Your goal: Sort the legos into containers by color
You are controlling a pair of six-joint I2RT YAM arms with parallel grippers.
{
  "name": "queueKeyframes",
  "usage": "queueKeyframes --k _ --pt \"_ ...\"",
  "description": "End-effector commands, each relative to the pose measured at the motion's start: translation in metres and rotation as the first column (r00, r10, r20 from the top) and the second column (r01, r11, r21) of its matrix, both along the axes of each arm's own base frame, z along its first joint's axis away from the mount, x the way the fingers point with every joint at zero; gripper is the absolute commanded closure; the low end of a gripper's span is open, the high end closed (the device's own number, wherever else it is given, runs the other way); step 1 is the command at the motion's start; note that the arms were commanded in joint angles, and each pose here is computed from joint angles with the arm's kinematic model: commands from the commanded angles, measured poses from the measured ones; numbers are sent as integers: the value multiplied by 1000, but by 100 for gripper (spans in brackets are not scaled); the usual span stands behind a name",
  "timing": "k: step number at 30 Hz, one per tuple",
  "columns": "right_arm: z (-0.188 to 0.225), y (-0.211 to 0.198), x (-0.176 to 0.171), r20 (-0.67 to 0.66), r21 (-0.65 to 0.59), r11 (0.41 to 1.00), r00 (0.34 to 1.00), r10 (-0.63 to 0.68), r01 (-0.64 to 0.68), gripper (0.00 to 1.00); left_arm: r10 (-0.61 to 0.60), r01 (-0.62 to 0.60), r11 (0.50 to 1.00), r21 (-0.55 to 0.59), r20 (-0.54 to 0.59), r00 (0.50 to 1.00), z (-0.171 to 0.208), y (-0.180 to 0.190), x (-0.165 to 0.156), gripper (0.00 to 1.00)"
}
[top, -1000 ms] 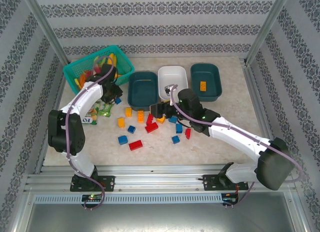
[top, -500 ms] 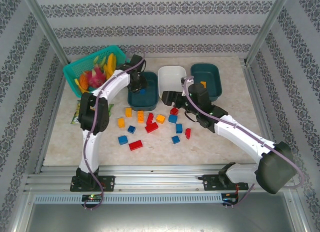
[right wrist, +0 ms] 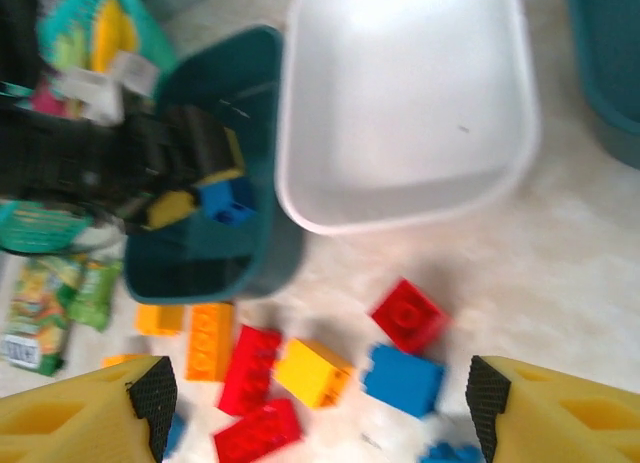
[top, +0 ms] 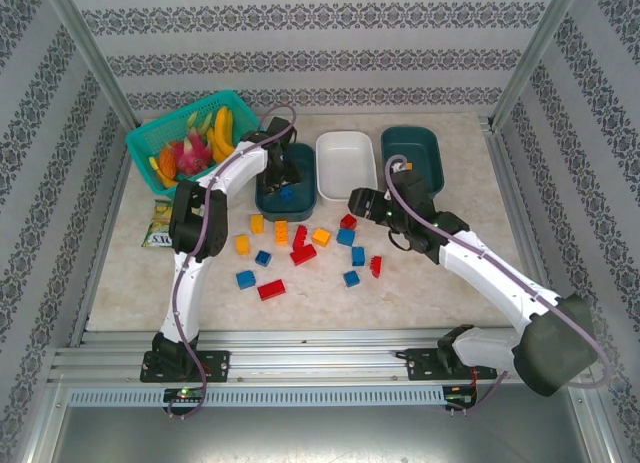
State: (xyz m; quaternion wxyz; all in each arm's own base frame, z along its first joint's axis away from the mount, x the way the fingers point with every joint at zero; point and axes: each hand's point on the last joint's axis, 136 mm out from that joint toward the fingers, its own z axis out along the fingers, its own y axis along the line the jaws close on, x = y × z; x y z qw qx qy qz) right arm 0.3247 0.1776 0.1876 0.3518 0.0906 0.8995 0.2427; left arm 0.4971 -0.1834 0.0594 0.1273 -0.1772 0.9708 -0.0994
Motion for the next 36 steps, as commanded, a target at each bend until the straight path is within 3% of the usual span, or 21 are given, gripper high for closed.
queueKeyframes --k 1,5,9,13,16,19,24,36 --pt "-36 -40 -40 -229 -146 986 967 -111 78 25 -8 15 999 -52 129 992 79 -3 -2 31" --pt "-68 -48 -67 -430 -115 992 897 -105 60 31 -111 147 982 -119 270 957 134 -27 -32 29" --pt "-89 -42 -73 -494 -77 995 865 -90 60 34 -245 344 917 -200 399 884 163 -54 -94 23" --pt "-111 -35 -73 -568 -75 996 819 -79 44 36 -322 479 828 -290 454 831 161 -67 -164 23" --pt "-126 -35 -74 -602 -95 995 794 -88 38 39 -358 523 796 -306 460 813 154 -63 -207 22" --pt "-135 -35 -73 -619 -111 993 780 -93 30 41 -353 516 795 -318 449 821 146 -53 -232 20" --pt "-148 -32 -71 -637 -113 993 767 -82 12 45 -338 499 806 -319 443 830 142 -42 -247 20" --pt "-170 -31 -71 -664 -128 992 742 -92 9 55 -352 512 795 -325 440 826 139 -49 -249 20"
